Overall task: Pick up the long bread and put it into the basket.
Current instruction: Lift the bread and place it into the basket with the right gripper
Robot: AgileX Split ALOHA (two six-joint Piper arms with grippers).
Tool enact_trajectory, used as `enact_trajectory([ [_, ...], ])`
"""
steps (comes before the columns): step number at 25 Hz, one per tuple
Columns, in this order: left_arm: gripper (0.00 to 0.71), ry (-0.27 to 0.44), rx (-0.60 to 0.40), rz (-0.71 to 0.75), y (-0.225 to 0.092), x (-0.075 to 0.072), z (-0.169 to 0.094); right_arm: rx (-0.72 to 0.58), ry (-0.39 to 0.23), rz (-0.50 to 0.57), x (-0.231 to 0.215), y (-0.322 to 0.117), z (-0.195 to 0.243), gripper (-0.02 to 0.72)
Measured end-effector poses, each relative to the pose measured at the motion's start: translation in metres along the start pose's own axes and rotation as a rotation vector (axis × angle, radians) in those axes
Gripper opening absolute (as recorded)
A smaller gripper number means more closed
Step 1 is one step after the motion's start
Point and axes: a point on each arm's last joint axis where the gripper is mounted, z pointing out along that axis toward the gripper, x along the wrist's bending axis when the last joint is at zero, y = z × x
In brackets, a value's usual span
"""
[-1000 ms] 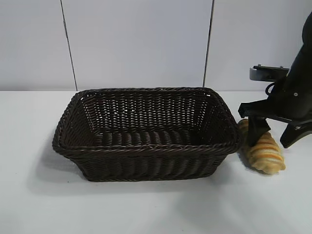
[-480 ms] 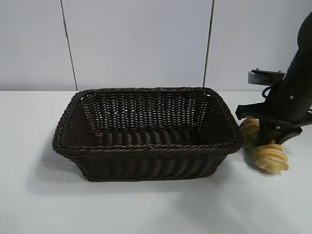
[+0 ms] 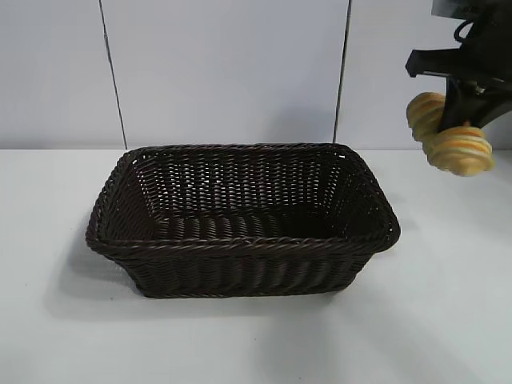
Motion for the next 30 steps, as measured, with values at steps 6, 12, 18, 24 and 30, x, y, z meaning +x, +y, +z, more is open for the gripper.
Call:
enact_trajectory([
  [6,0.689,0.000,0.000,0.000,0.000,0.000,0.000,-0.054,0.088,-0.214,0.082,0.001,-0.006,0.069],
  [12,0.689,0.000,0.000,0.000,0.000,0.000,0.000,-0.130,0.091,-0.831,0.126,-0.004,0.005,0.064],
  [18,0.689,0.000,0.000,0.000,0.000,0.000,0.000,-0.159,0.078,-1.337,0.137,-0.003,0.033,0.064],
  [24,0.689,0.000,0.000,0.000,0.000,0.000,0.000,-0.115,0.110,-1.369,0.141,-0.005,0.075,0.064],
  [30,0.689,0.000,0.000,0.000,0.000,0.000,0.000,-0.031,0.138,-1.370,0.140,-0.014,0.121,0.064],
])
